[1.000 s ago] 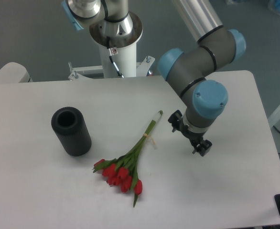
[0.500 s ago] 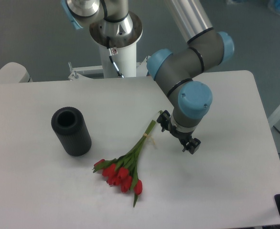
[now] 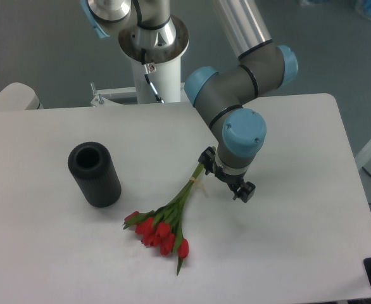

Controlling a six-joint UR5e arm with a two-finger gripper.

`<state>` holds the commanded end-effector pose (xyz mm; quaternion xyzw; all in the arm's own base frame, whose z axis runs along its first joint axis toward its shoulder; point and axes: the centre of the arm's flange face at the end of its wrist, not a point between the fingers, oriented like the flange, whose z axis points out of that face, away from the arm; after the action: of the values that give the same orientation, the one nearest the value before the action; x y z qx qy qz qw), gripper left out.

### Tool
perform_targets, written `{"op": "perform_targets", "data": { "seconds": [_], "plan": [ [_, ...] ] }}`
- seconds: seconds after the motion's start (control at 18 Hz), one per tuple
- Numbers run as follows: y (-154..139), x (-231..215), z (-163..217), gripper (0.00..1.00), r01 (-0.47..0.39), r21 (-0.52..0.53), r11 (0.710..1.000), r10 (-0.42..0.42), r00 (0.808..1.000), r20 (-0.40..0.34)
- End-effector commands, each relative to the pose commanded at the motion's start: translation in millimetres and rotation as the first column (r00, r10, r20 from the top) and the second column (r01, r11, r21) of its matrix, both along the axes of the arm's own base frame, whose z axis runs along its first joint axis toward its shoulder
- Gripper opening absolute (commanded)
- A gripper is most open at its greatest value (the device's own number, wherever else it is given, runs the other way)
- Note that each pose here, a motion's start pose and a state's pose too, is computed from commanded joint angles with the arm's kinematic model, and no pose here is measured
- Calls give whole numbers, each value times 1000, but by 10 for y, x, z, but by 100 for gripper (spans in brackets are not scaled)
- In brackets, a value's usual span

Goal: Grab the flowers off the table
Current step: 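Move the gripper over the tulip stems and lower it to grasp them, then lift the grasped red tulip bouquet up off the table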

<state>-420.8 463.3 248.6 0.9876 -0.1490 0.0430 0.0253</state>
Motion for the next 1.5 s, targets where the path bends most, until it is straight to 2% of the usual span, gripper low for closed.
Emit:
{"op": "perform_targets", "data": {
  "seconds": [0.33, 0.61, 0.83, 0.89, 0.94, 1.11, 1.22, 1.28, 1.5],
  "plan": [
    [216, 479, -214, 100, -65, -31, 997, 65, 998, 15],
    [368, 743, -414, 100, -137, 16, 990, 137, 990, -14],
    [517, 854, -554, 99, -128, 32, 991, 129, 991, -28],
    [547, 874, -597, 94, -125, 33, 992, 126, 992, -31],
    [558, 866, -593, 81, -135, 36, 990, 136, 990, -32],
    [560, 850, -581, 32, -137, 39, 990, 138, 990, -34],
    [564, 806, -518, 14, -141, 48, 989, 143, 989, -41],
    [552, 781, -474, 7, -145, 55, 988, 148, 988, -45],
    [483, 694, -302, 0, -156, 78, 985, 161, 985, -60]
  ]
}}
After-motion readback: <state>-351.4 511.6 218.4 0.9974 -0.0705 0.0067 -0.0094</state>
